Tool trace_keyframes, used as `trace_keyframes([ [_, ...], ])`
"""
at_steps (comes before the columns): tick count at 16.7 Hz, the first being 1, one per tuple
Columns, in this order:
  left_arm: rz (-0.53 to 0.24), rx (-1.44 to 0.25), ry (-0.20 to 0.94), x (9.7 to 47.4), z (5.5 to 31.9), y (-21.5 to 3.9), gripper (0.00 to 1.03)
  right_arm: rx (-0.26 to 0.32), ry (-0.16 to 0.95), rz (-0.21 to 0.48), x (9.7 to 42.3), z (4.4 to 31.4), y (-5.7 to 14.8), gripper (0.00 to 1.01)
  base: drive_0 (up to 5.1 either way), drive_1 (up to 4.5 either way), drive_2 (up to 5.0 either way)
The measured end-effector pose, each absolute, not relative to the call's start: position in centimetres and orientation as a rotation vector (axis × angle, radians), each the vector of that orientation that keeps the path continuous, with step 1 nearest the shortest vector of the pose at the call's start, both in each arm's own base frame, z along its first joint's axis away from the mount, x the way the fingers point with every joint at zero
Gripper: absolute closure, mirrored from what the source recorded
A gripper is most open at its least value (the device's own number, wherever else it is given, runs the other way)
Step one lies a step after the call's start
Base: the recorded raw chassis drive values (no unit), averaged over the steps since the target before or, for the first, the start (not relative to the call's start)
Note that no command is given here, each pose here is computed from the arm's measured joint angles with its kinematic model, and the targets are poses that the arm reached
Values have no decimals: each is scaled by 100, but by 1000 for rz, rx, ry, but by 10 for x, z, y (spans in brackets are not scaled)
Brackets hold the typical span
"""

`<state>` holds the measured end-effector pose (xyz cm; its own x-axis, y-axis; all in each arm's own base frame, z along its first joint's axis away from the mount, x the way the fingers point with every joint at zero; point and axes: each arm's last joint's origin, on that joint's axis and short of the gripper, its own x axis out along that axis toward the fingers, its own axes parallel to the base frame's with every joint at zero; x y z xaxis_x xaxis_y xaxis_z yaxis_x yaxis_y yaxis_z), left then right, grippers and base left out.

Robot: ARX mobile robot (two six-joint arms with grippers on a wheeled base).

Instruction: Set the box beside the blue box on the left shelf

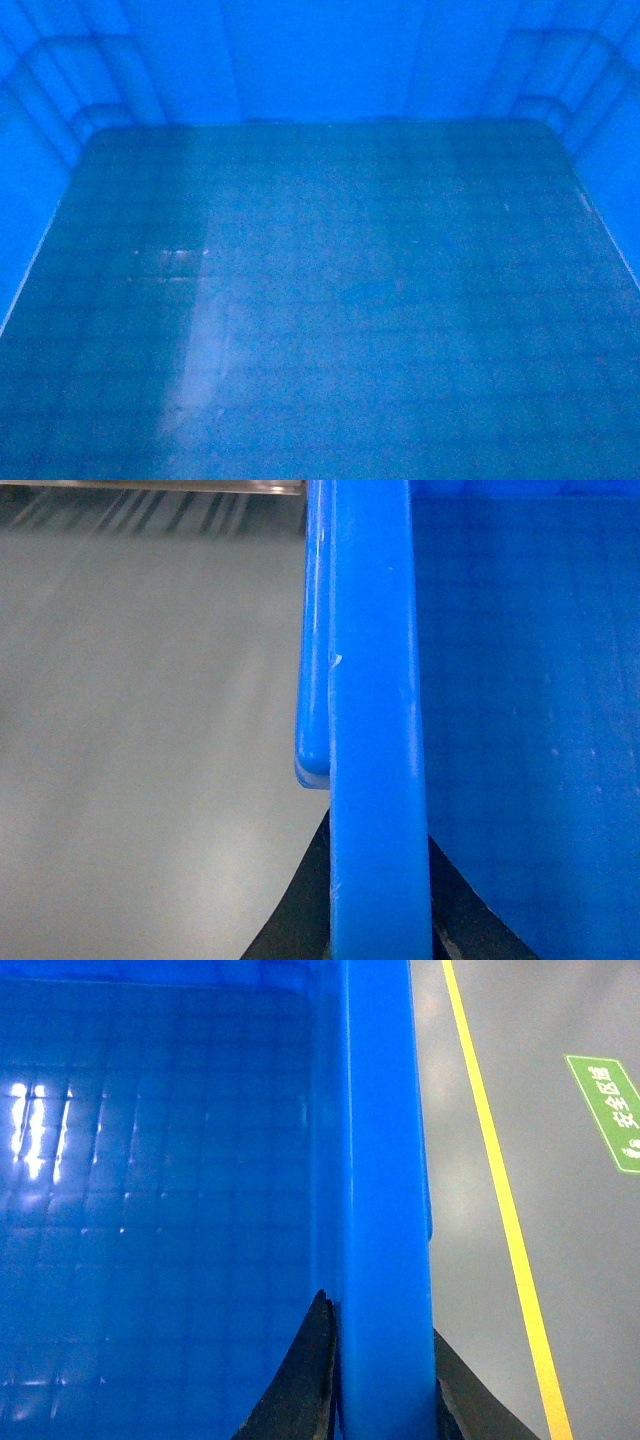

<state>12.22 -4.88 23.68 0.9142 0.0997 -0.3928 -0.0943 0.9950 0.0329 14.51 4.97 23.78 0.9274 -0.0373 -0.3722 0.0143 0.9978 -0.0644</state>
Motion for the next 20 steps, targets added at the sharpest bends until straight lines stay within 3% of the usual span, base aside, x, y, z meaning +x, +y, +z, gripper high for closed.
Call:
trace_keyframes([
  [20, 100, 14, 405, 122, 237, -49, 96, -61, 382, -27, 145, 238, 50, 91, -6, 399, -410],
])
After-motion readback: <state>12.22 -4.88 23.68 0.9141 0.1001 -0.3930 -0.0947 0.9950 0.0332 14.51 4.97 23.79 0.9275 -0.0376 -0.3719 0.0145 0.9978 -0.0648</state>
